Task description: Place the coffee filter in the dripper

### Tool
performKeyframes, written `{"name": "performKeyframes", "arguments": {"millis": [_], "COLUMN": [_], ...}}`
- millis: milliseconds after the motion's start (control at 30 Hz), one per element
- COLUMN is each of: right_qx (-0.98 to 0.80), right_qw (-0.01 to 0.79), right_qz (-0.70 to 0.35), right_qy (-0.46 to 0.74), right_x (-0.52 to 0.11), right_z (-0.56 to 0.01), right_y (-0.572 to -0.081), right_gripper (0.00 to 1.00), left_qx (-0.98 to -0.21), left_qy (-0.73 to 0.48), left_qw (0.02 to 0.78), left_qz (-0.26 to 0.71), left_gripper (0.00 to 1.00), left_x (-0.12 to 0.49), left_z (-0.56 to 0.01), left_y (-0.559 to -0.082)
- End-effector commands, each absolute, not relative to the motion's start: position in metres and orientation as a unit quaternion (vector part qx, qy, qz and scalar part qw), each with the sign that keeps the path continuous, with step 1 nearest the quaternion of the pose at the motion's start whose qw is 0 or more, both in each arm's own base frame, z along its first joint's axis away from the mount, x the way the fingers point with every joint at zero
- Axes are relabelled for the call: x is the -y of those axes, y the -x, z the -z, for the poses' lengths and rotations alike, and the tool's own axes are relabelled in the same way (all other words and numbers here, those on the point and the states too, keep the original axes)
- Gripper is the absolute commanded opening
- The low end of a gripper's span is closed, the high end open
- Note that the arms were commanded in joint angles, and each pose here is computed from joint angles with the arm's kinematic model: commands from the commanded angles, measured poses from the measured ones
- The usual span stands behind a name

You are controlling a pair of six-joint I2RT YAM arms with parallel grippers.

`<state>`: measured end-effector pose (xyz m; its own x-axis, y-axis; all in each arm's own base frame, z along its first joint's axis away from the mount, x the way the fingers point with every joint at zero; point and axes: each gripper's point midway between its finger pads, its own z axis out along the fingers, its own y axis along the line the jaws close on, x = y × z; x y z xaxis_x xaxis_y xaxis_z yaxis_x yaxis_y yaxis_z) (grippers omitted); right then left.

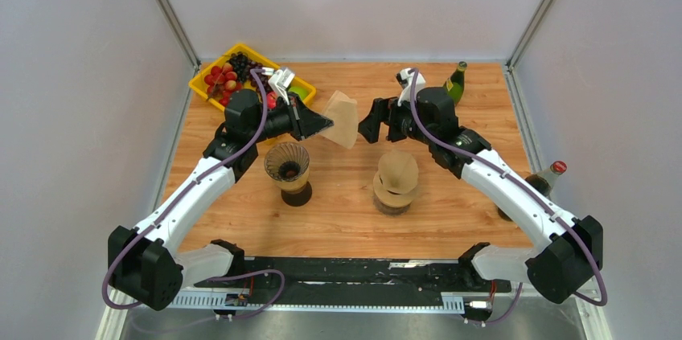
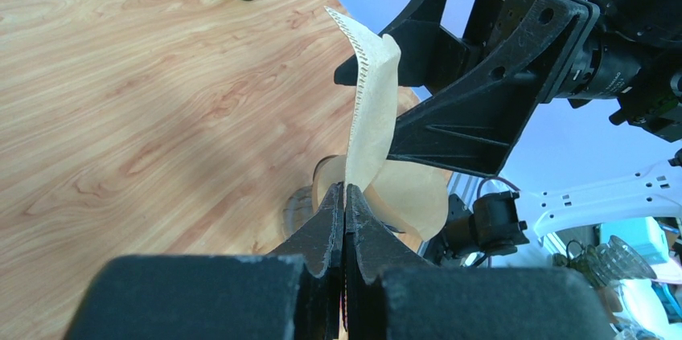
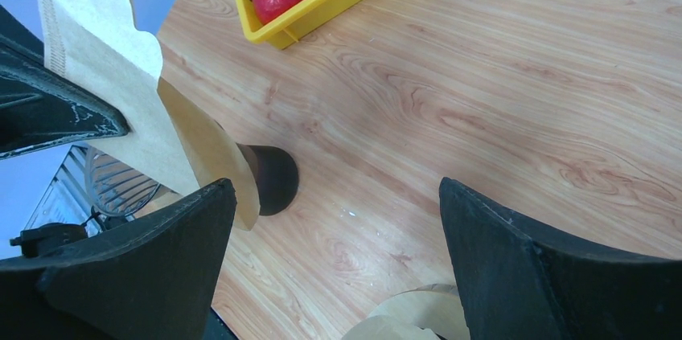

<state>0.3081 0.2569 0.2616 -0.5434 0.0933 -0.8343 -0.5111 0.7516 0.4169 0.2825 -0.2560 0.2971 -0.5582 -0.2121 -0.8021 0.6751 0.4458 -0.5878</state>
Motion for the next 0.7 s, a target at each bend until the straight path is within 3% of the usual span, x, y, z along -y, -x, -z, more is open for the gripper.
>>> {"name": "performKeyframes", "arguments": {"millis": [0, 400, 667], "right_qx": [-0.792, -0.769, -0.727], "right_qw": [0.471, 0.473, 0.478], "right_qz": [-0.361, -0.388, -0.429], "right_qy": [0.144, 0.182, 0.241], "right_x": [-0.267, -0.281, -0.290], "right_z": [-0.288, -0.296, -0.306], "right_y": [-0.305, -0.302, -0.280], "right_gripper": [1.00, 0.99, 0.93], "left_qx": [-0.713, -0.689, -0.662], "left_qy": [-0.167, -0.209, -0.246], "left_qw": [0.456, 0.434, 0.417], "left_qz": [0.506, 0.541, 0.572], "left_gripper": [0.00, 0.00, 0.00], "left_x": [0.257, 0.267, 0.273], "left_z": [-0.311, -0.316, -0.322], "left_y": [-0.284, -0.269, -0.253]}}
